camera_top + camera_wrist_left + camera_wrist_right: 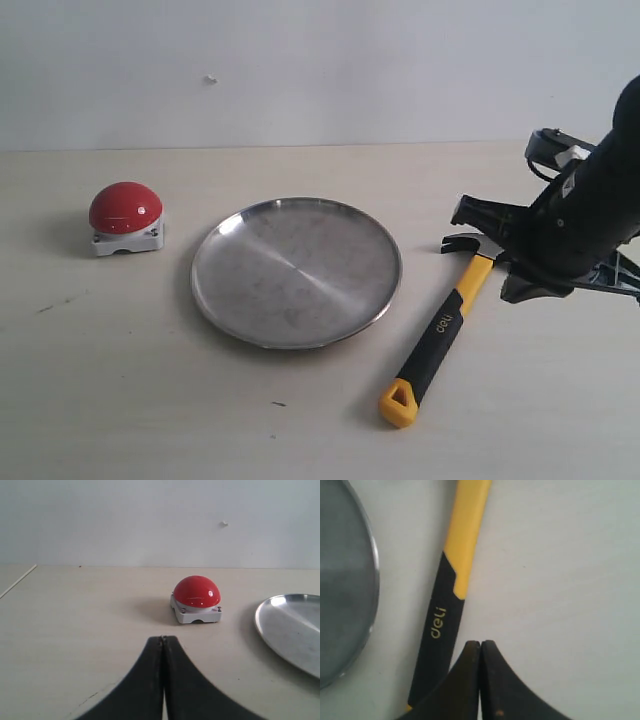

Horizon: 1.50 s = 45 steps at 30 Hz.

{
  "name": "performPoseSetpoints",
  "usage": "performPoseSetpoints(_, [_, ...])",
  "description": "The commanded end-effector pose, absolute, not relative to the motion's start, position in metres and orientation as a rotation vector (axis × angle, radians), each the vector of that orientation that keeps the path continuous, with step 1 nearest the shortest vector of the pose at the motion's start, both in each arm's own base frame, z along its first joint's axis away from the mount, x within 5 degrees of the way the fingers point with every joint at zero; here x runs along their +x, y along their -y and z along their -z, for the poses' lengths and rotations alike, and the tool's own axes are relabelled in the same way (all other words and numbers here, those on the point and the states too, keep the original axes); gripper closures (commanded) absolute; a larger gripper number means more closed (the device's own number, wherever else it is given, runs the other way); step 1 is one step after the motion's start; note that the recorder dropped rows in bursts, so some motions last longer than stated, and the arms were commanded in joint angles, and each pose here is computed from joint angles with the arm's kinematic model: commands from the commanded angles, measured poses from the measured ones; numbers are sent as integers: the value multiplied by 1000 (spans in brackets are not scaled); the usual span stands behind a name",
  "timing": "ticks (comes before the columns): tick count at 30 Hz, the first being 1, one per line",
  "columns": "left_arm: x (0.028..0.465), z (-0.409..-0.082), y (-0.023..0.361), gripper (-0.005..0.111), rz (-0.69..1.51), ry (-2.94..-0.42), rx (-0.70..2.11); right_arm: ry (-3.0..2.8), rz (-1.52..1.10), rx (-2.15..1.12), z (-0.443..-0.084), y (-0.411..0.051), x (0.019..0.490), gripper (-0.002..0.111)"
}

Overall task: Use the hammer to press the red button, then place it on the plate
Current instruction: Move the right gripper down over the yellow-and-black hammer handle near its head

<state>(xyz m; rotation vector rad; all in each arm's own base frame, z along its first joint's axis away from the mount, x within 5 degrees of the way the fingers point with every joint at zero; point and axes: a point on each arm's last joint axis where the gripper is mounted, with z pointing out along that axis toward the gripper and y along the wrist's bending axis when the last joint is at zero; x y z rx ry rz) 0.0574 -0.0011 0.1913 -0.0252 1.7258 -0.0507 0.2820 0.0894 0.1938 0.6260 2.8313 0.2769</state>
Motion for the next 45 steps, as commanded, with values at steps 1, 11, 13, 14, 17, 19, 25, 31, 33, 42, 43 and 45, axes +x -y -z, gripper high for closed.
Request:
performPoseSetpoints(1, [57, -193, 1, 107, 51, -1716, -29, -2944, -160, 618, -200, -91, 292, 108])
performPoseSetpoints(11, [57, -193, 1, 107, 51, -1716, -29, -2907, -193, 612, -202, -102, 328, 108])
performPoseSetpoints(13, [57, -193, 1, 107, 51, -1716, -29, -2897, -197, 608, -200, -105, 339, 108])
performPoseSetpoints(14, [57, -193, 1, 107, 51, -1716, -29, -2896, -198, 607, -199, -106, 343, 108])
performPoseSetpoints(17, [57, -193, 1, 107, 51, -1716, -29, -2894, -199, 607, -193, -110, 356, 108])
performPoseSetpoints(19, [57, -193, 1, 107, 51, -1716, -29, -2894, -199, 604, -187, -112, 363, 108])
performPoseSetpoints(25, [57, -193, 1, 107, 51, -1716, -29, -2900, -162, 583, -165, -113, 373, 97])
performPoseSetpoints(31, [57, -193, 1, 107, 51, -1716, -29, -2893, -140, 567, -151, -113, 378, 69])
performPoseSetpoints(33, [57, -193, 1, 107, 51, -1716, -29, -2887, -139, 560, -151, -113, 379, 58])
performPoseSetpoints(42, [57, -193, 1, 107, 51, -1716, -29, -2869, -32, 698, -140, -107, 380, 47])
performPoseSetpoints(43, [57, -193, 1, 107, 51, -1716, -29, -2862, -42, 698, -139, -107, 381, 47])
performPoseSetpoints(45, [57, -193, 1, 107, 51, -1716, -29, -2864, -40, 698, -139, -107, 381, 47])
